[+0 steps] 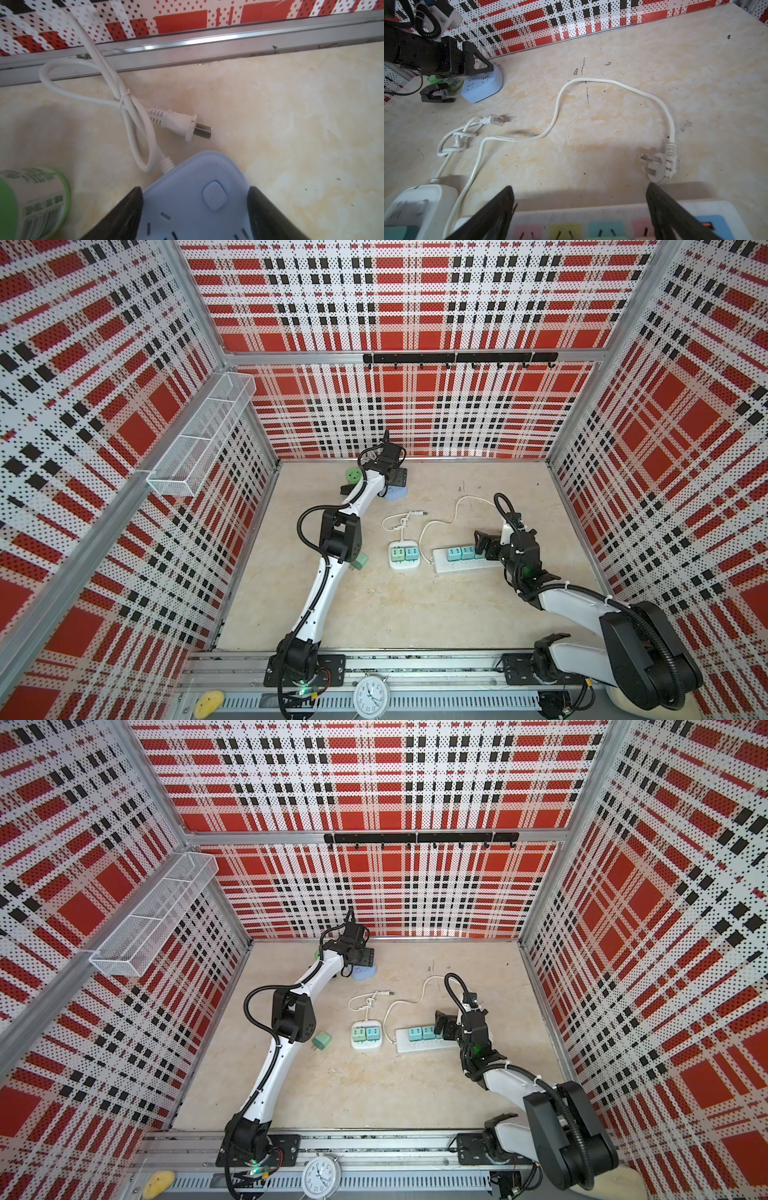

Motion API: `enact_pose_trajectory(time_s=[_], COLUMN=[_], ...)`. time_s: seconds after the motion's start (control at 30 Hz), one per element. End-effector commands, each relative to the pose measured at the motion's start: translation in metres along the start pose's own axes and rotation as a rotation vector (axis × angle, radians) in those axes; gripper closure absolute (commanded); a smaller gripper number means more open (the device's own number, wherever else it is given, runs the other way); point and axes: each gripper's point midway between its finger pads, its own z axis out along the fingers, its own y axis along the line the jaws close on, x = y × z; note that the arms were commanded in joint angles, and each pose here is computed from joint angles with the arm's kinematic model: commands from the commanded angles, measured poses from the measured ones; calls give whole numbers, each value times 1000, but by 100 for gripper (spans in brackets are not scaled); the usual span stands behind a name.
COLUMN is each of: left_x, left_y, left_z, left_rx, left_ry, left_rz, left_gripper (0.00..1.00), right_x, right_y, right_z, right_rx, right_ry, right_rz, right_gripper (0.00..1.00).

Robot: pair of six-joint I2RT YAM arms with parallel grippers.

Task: Insert the plug
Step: 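Lower the left gripper onto the light-blue power cube while the right moves farther away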

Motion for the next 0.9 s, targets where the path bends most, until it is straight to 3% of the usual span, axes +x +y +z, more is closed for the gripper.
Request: enact_pose_trajectory(time_s=[0.0, 0.1, 0.13, 0.17, 0.2, 0.47, 0.57, 0.73, 0.87], left_x=[57, 45, 39, 35, 32, 26, 32, 32, 47], left_y=[9, 29, 29, 25, 19, -14, -11, -32, -9], left_z=[3, 6, 8, 12, 16, 36, 42, 26, 6], left_rx=[-18, -86, -65, -24, 24, 243, 179, 162, -96], left_ry=[209, 166, 148, 135, 120, 93, 100, 94, 110], left_rz=[-50, -92, -104, -114, -123, -320, -379, -244, -125], left_gripper=[22, 21, 18, 6, 1, 1, 1, 1, 1], right_x=[-16, -16, -16, -16, -16, -16, -16, -26, -52], right_y=[5, 6, 6, 7, 6, 6, 6, 18, 39], right_z=[0, 0, 0, 0, 0, 4, 4, 8, 2], right_rx=[-22, -26, -26, -28, -26, -20, -18, -55, -138], right_ry=[-51, -50, -49, -48, -49, -37, -39, -1, -26], right_rz=[-3, -4, -6, -5, -5, -6, -7, -8, 43], right_gripper=[0, 0, 0, 0, 0, 0, 0, 0, 0])
